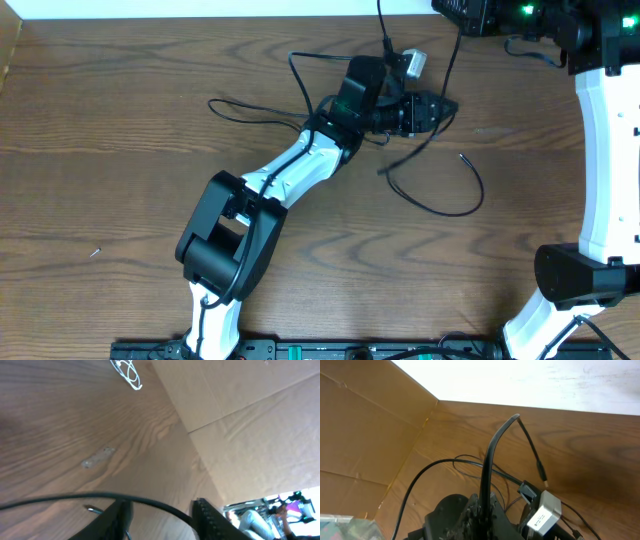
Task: Untangle cables
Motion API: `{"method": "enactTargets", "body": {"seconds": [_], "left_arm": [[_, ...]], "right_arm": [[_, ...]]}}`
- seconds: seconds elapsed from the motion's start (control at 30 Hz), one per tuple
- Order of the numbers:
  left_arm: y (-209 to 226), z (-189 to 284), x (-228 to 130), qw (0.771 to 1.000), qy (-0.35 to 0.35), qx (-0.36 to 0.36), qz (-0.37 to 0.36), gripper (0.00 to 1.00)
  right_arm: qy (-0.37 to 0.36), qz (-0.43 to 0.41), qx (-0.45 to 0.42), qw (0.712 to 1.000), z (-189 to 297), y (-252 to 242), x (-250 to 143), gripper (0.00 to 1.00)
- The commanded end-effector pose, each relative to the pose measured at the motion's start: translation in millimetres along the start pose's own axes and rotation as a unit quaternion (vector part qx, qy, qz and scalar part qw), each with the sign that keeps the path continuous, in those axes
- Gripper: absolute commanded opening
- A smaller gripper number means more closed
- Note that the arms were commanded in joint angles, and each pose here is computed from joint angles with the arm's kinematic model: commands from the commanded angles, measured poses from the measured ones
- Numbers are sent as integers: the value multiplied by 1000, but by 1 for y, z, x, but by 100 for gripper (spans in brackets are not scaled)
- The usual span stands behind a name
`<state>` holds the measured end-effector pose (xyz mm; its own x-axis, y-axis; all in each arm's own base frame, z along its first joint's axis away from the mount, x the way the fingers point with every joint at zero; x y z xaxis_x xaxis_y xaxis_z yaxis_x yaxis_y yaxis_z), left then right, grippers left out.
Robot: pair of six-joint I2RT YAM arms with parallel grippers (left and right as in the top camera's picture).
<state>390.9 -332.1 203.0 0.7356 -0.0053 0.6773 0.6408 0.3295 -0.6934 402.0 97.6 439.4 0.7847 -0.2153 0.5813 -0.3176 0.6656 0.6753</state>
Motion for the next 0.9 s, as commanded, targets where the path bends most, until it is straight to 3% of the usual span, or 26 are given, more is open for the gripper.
{"method": "enactTargets", "body": {"seconds": [0.0,0.1,0.53,0.6,0.8,0.87], "left_arm": [[-1,2,0,1000,10,0,-17,30],[10,7,-6,999,31,19,-28,8],[89,81,0,991,56,124,-11,8],[91,88,2,992,57,108,-17,13],[70,85,4,997,66,22,-40,41],[60,79,3,996,69,-5,-52,46]], "right_arm": [[-8,24,8,1000,8,12,-1,1],[-14,23,-5,1000,9,9,1,1],[-29,3,-121,992,19,-22,1,1],[-26,5,-120,992,17,-21,0,1],[-14,6,-100,995,12,-18,-2,1],[-11,7,-89,996,11,-16,-3,1]]}}
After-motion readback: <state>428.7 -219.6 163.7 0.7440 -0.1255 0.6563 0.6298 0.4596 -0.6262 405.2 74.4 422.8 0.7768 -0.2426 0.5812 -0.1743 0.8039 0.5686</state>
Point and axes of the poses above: each gripper's point midway between its finger pads, its own z axis back along the fingers, its own y axis along the line the jaws close on, x = y × z, the point moved 8 cm from there along z, back along the fingers, and after that the axes turned 10 degrees about -z, right-handed, at the moved point
